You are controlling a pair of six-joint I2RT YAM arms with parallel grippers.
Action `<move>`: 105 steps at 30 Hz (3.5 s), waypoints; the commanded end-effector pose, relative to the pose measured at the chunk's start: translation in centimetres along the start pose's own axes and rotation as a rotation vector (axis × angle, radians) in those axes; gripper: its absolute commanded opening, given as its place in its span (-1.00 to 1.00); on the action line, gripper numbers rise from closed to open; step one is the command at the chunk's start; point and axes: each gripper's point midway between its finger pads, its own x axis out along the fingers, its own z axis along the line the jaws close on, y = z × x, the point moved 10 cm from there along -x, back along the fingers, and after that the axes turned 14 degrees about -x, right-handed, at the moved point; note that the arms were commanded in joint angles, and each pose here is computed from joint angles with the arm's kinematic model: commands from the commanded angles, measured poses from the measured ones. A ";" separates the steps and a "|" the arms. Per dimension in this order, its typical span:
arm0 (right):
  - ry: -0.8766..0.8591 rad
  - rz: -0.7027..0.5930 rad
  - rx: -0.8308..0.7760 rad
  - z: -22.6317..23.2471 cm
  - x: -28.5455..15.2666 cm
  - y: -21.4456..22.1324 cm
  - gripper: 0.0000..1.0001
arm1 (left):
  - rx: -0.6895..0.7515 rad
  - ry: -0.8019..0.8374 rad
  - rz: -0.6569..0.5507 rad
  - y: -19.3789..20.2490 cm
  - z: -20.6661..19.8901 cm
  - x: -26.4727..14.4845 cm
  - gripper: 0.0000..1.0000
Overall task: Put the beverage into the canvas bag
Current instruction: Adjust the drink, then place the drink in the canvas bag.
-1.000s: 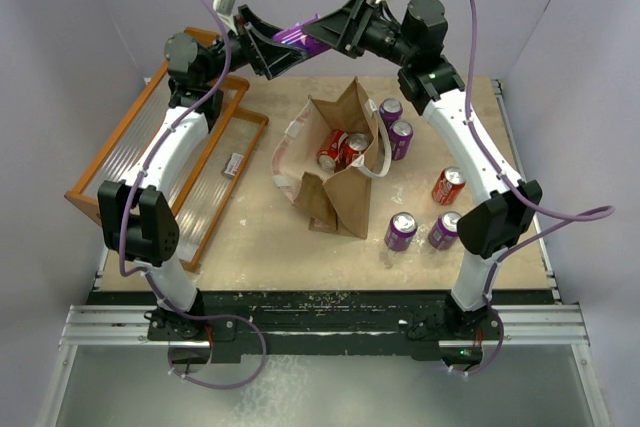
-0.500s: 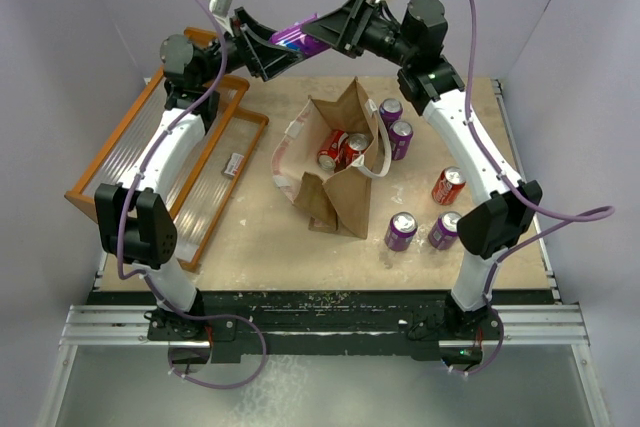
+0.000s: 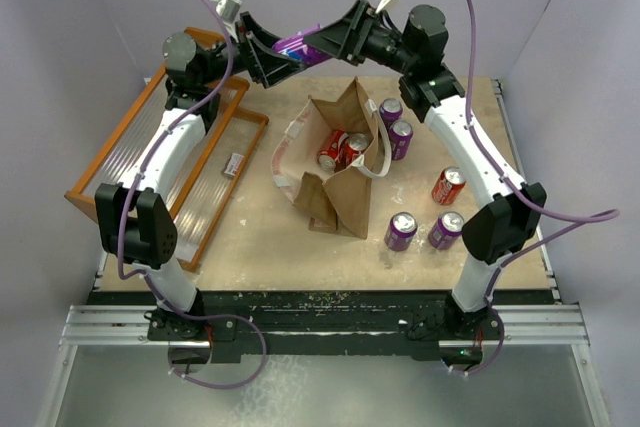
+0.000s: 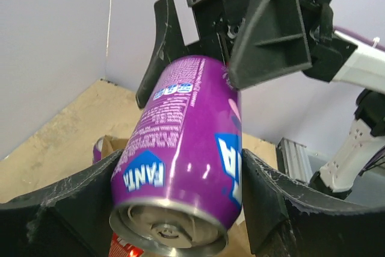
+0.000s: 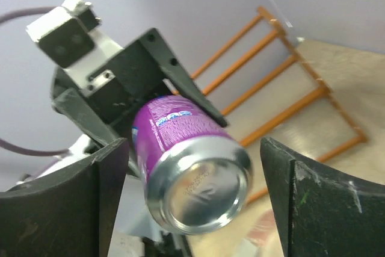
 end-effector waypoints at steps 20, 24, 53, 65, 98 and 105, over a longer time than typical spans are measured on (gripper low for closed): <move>0.118 0.103 -0.484 -3.7 -5.7 -1.4 0.85 | 0.301 -0.012 0.195 0.1 -1.2 -0.5 -1.00; 0.212 0.229 -0.630 -4.8 -7.3 -0.8 0.90 | 0.376 0.044 0.275 2.3 -1.2 1.1 -1.00; 0.429 0.988 -0.751 -13.2 -16.3 10.8 0.60 | 0.314 0.406 0.588 17.8 1.6 3.7 -1.00; 0.555 0.998 -0.714 -15.5 -16.9 13.8 0.53 | 0.335 0.408 0.737 22.6 1.7 2.9 -1.00; 0.481 0.852 -0.760 -12.8 -16.3 12.8 0.47 | 0.416 0.176 0.364 21.5 9.4 9.8 -1.00; 0.500 0.825 -0.767 -12.9 -15.8 12.0 0.47 | 0.396 0.121 0.336 22.2 9.2 8.9 -1.00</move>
